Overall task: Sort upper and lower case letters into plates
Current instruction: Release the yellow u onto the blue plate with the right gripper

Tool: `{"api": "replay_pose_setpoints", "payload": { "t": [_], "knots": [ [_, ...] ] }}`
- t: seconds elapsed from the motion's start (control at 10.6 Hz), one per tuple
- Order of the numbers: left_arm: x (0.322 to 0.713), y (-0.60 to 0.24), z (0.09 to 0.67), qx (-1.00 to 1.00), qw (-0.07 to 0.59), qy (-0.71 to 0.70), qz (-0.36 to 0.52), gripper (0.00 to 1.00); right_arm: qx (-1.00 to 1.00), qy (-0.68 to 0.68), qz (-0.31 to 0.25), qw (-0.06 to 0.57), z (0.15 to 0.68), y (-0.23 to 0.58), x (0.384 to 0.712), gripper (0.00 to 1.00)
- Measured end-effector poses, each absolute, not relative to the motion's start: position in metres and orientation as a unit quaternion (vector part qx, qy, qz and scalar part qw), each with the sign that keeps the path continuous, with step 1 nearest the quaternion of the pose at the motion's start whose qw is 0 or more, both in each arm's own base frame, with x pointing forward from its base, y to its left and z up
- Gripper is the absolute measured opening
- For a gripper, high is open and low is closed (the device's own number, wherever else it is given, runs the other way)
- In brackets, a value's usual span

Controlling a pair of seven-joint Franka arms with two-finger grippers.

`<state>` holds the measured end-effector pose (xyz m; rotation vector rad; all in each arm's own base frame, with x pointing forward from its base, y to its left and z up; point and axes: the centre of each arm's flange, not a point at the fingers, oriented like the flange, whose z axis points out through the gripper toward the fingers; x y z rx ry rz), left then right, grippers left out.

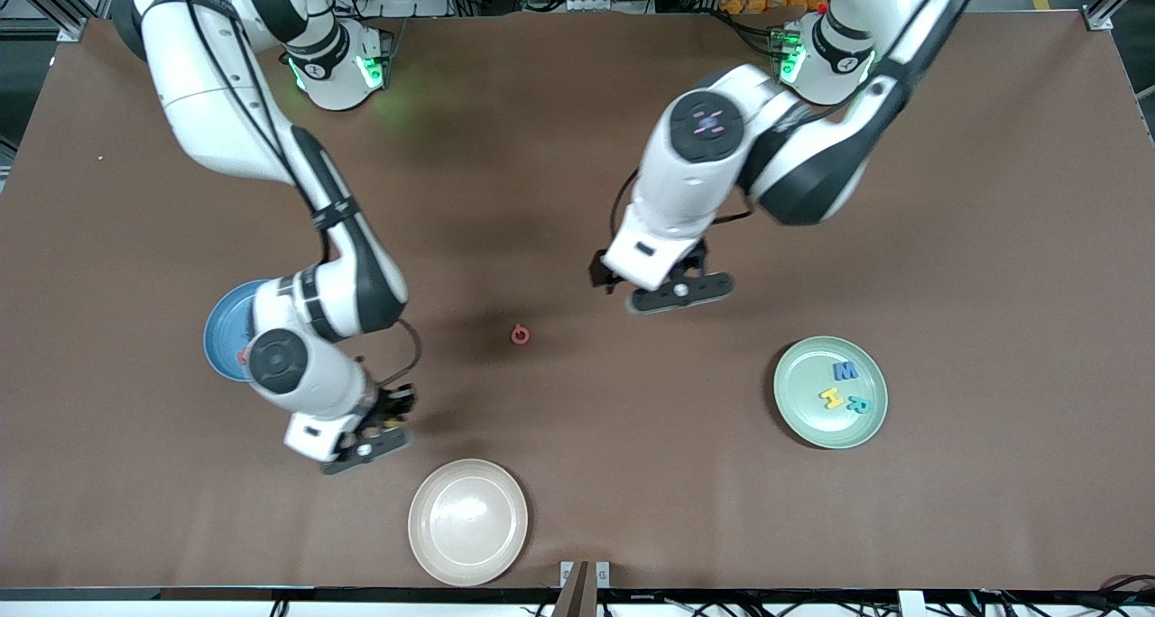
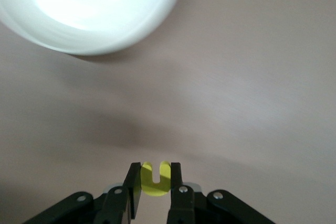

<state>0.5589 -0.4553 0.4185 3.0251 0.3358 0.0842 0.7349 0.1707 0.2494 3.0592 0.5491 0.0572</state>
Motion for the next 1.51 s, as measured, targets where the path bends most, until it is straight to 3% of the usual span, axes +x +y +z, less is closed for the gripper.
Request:
{"api": "replay_pose_setpoints", "payload": {
  "t": [0.47,0.76,1.32,1.42,1.51],
  "knots": [
    [0.542,-0.542,0.337,0.992,0.059,0.069,0.09,1.0,0.988,0.148,0.022,0.036,0.233,0.105,0.694,0.26],
    [0.544,-0.555,0.307,0.99,0.071,0.01,0.12,1.0,0.985,0.167,0.015,0.035,0.255,0.083,0.667,0.26],
    [0.528,-0.584,0.259,0.972,0.071,-0.127,0.184,1.0,0.976,0.217,-0.014,0.032,0.258,0.0,0.652,0.26],
    [0.529,-0.585,0.253,0.968,0.073,-0.139,0.194,0.98,0.974,0.222,-0.018,0.031,0.257,-0.008,0.651,0.28],
    [0.53,-0.585,0.246,0.966,0.076,-0.146,0.2,0.93,0.973,0.228,-0.02,0.03,0.256,-0.016,0.65,0.38]
  ]
}}
